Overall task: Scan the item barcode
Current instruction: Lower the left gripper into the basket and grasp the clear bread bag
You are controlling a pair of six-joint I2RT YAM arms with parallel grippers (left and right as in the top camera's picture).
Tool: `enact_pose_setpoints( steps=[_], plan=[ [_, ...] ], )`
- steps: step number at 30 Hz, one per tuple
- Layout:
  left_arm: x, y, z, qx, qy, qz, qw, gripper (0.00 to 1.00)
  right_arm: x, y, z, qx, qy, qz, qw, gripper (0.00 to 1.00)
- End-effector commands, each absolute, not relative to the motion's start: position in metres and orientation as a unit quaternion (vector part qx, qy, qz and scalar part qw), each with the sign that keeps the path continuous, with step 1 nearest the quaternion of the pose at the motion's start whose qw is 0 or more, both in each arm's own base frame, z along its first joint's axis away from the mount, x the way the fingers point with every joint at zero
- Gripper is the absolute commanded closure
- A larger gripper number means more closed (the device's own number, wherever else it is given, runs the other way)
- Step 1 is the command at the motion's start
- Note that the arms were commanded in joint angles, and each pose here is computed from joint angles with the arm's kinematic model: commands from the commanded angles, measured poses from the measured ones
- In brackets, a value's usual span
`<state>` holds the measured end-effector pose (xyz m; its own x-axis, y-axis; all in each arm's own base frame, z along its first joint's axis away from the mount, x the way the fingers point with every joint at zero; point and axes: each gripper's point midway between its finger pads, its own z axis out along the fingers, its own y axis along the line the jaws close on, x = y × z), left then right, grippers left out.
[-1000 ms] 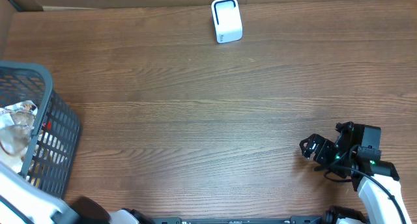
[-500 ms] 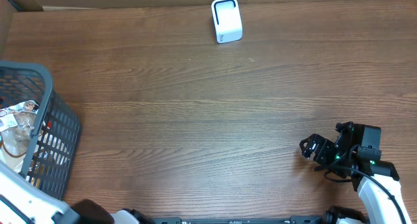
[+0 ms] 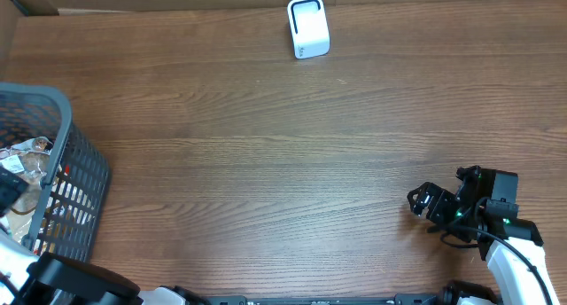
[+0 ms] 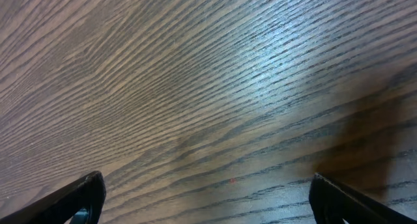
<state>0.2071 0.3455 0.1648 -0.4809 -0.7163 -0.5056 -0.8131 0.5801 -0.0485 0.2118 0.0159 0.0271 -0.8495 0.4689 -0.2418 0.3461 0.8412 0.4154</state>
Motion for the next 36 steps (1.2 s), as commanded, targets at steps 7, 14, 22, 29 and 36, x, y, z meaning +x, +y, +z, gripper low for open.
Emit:
enact_pose_setpoints(
  steps=[7, 14, 22, 29, 36],
  plan=[
    [0.228, 0.351, 0.124, -0.354, 0.894, 0.087, 0.26, 0.0, 0.213, 0.016, 0.027, 0.216, 0.944, 0.18, 0.171, 0.0],
    [0.234, 0.362, 0.091, -0.323, 0.911, 0.083, 0.242, 0.0, 0.213, 0.016, 0.027, 0.215, 0.944, 0.18, 0.171, 0.0],
    [0.242, 0.345, 0.04, -0.326, 0.921, 0.005, 0.216, 0.13, 0.213, 0.016, 0.027, 0.216, 0.944, 0.18, 0.171, 0.0],
    [0.245, 0.344, 0.048, -0.345, 0.911, -0.005, 0.224, 0.96, 0.213, 0.016, 0.027, 0.216, 0.944, 0.18, 0.171, 0.0],
    [0.268, 0.348, 0.108, -0.349, 0.889, -0.021, 0.295, 0.96, 0.213, 0.016, 0.027, 0.216, 0.944, 0.18, 0.171, 0.0]
  ],
)
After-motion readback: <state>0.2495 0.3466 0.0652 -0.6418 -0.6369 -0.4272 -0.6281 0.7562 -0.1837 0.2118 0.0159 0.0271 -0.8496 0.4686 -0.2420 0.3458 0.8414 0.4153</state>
